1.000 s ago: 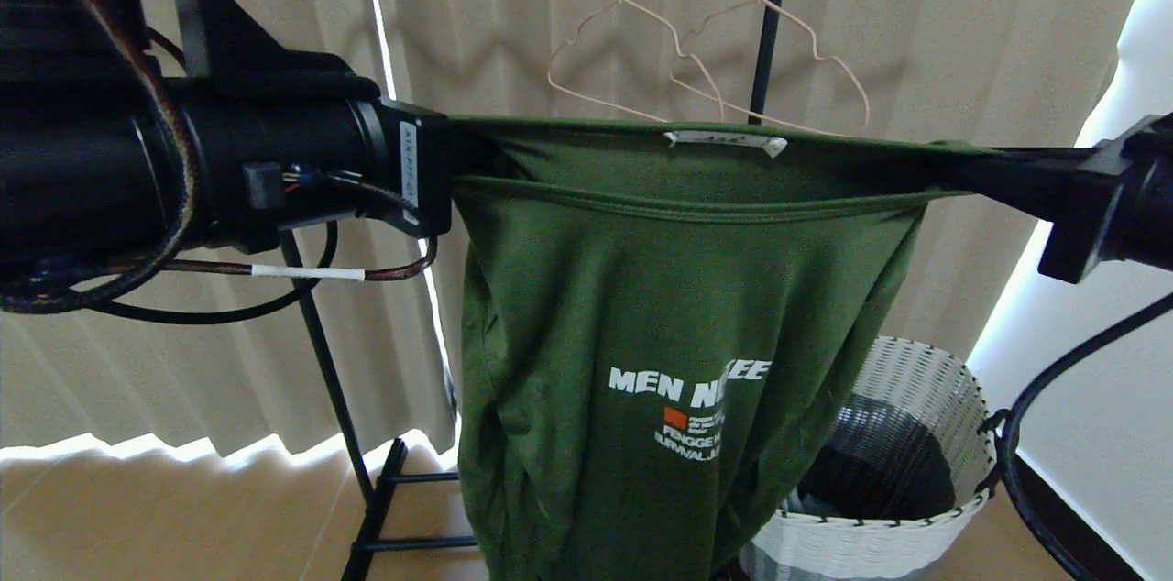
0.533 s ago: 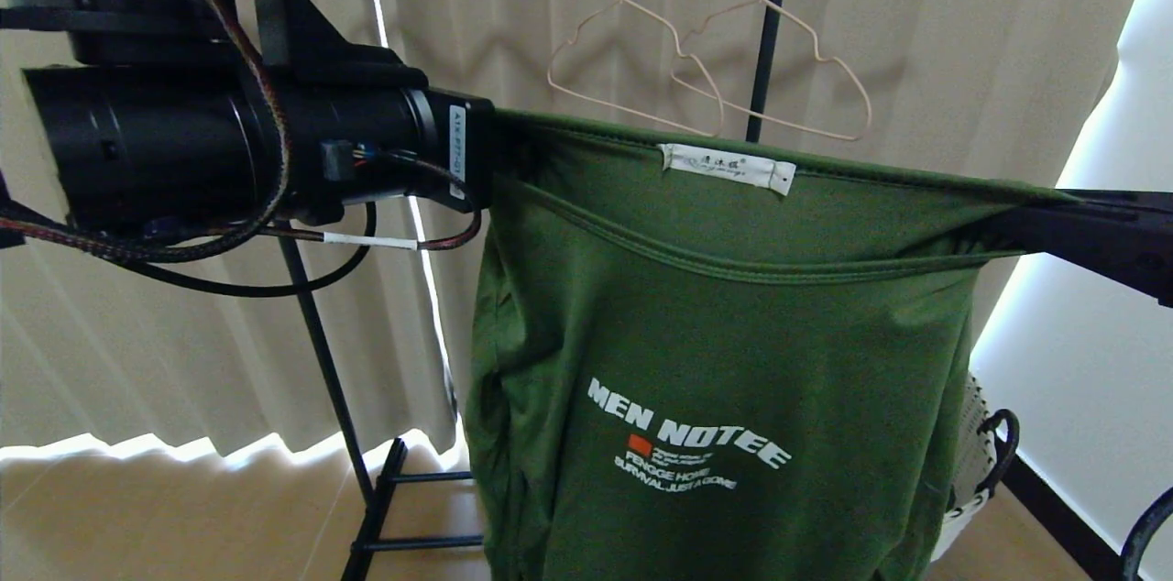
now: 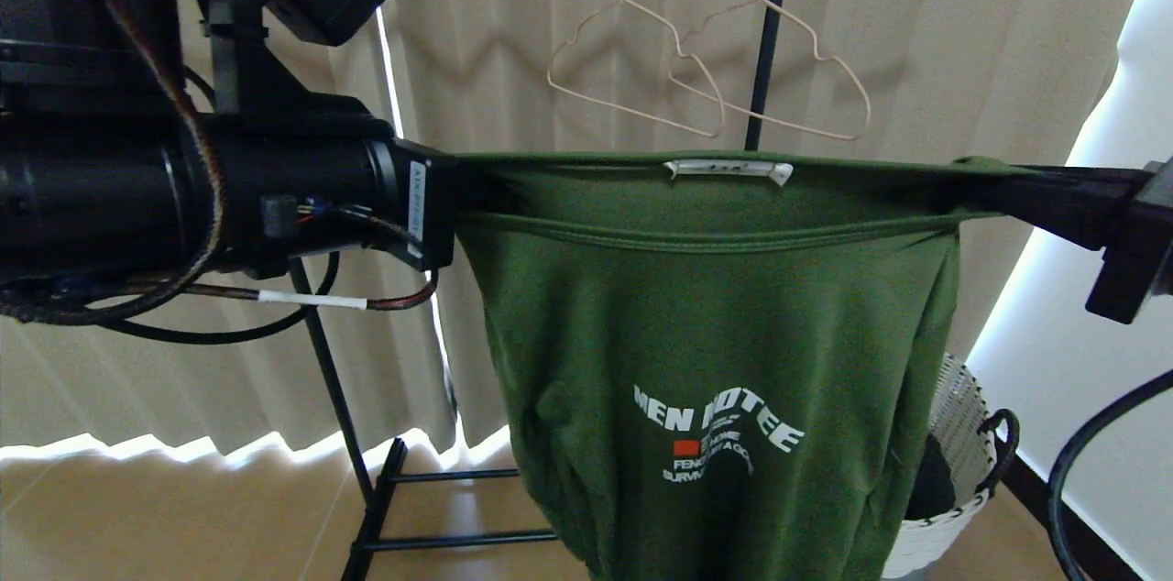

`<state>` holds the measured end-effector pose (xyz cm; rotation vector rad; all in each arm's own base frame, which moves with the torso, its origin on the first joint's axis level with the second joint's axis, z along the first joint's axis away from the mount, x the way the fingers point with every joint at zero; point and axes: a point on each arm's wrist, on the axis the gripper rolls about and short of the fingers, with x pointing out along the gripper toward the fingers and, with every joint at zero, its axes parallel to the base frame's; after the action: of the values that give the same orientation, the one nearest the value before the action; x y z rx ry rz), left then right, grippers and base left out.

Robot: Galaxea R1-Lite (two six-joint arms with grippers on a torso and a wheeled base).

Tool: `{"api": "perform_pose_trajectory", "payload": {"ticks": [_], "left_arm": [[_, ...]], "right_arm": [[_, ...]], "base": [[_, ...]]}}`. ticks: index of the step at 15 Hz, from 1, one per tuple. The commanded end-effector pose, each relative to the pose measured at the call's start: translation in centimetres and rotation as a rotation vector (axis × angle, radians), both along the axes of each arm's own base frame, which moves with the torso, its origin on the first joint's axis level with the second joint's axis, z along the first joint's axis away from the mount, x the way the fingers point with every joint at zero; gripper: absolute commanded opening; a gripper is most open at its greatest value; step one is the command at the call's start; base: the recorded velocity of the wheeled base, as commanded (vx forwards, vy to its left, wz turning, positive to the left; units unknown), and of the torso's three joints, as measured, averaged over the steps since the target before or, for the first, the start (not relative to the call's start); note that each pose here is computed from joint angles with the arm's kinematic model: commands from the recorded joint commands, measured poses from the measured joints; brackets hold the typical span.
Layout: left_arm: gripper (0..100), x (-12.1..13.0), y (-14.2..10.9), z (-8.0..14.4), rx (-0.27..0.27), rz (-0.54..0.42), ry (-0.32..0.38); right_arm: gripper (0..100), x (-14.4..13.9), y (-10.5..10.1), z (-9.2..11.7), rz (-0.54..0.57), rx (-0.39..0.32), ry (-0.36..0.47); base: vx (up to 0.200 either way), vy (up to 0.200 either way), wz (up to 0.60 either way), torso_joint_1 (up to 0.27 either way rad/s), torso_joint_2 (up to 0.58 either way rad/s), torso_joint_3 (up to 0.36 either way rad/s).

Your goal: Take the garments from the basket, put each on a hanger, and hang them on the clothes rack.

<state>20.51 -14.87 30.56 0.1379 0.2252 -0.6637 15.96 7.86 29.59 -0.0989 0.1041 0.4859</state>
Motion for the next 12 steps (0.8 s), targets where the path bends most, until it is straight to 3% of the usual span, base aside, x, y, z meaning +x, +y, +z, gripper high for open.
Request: {"api": "perform_pose_trajectory", "payload": {"ticks": [1, 6, 10, 12], "left_arm": [[0, -3.0, 2.0, 0.9, -0.028, -0.078, -0.006], [0, -6.7, 3.8, 2.2, -0.080, -0.262, -0.017], [0, -6.1, 3.7, 1.8, -0.069, -0.235, -0.022], [0, -4.2, 3.2, 1.3, -0.029, -0.103, -0.041]], "right_arm": [[0, 2.9, 1.2, -0.1, -0.011, 0.003, -0.003], [0, 5.5, 2.5, 0.4, -0.002, 0.040, -0.077], [0, 5.1, 2.3, 0.6, -0.011, 0.039, -0.079], [0, 4.3, 1.9, 1.2, -0.014, 0.047, -0.101]], "base": [[0.000, 0.000, 0.00, 0.000, 0.00, 0.000], [0.000, 0.000, 0.00, 0.000, 0.00, 0.000], [0.000, 0.000, 0.00, 0.000, 0.00, 0.000], [0.000, 0.000, 0.00, 0.000, 0.00, 0.000]]}}
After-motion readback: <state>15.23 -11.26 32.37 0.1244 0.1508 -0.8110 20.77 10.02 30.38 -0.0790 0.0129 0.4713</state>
